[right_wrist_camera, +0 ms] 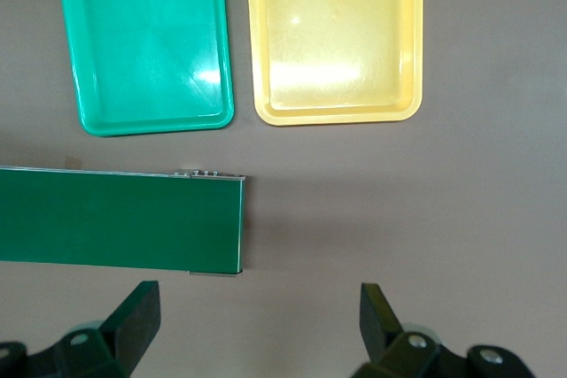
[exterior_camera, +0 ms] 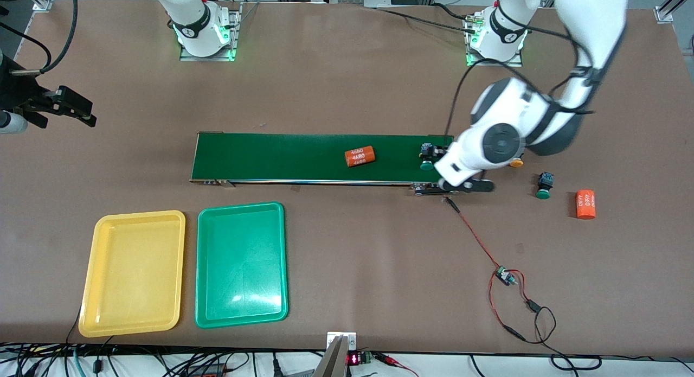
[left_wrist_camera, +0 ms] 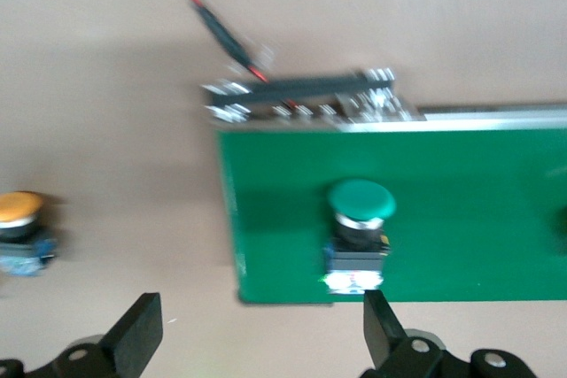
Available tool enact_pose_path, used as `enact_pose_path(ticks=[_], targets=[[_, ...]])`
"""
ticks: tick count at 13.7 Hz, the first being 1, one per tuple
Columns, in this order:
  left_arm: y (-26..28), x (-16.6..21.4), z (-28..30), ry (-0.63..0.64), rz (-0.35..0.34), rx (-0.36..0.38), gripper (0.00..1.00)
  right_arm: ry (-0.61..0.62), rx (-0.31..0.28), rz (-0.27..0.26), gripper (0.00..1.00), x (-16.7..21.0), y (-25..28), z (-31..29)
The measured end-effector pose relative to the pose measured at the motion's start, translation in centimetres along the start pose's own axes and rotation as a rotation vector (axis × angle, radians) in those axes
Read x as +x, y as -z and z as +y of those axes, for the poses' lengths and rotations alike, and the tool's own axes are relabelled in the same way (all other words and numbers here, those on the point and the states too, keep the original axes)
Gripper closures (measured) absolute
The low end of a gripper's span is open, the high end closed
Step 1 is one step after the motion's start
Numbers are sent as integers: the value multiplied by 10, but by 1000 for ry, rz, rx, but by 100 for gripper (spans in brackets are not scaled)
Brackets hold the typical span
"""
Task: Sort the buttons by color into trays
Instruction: 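Carry the green button onto the belt and release it, then return the left gripper and grasp another green-capped button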
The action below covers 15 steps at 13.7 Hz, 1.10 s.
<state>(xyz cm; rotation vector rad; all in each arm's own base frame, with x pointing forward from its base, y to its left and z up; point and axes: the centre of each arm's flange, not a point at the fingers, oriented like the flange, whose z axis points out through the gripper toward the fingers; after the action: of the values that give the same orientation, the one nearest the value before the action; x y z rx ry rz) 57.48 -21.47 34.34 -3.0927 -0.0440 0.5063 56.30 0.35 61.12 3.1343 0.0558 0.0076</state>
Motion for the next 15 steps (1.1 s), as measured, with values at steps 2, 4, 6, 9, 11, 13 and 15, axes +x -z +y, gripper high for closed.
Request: enact_pose_path(ticks=[2, 4, 6, 9, 11, 13, 15], targets=[[29, 25, -61, 55, 42, -17, 0, 0, 0, -1, 0, 0, 0, 0], [26, 51, -124, 2, 66, 39, 0, -1, 0, -1, 0, 0, -1, 1], [7, 73, -169, -38, 64, 111, 0, -2, 0, -1, 0, 0, -1, 1], [-35, 93, -213, -110, 29, 135, 0, -2, 0, -1, 0, 0, -1, 1], [-70, 101, -244, -161, 3, 97, 0, -2, 0, -2, 0, 1, -1, 1], [-105, 100, -271, -163, 2, 55, 0, -2, -1, -11, 0, 3, -6, 1], [-132, 94, -287, -164, -4, 51, 0, -1, -2, -16, 0, 7, -12, 0]])
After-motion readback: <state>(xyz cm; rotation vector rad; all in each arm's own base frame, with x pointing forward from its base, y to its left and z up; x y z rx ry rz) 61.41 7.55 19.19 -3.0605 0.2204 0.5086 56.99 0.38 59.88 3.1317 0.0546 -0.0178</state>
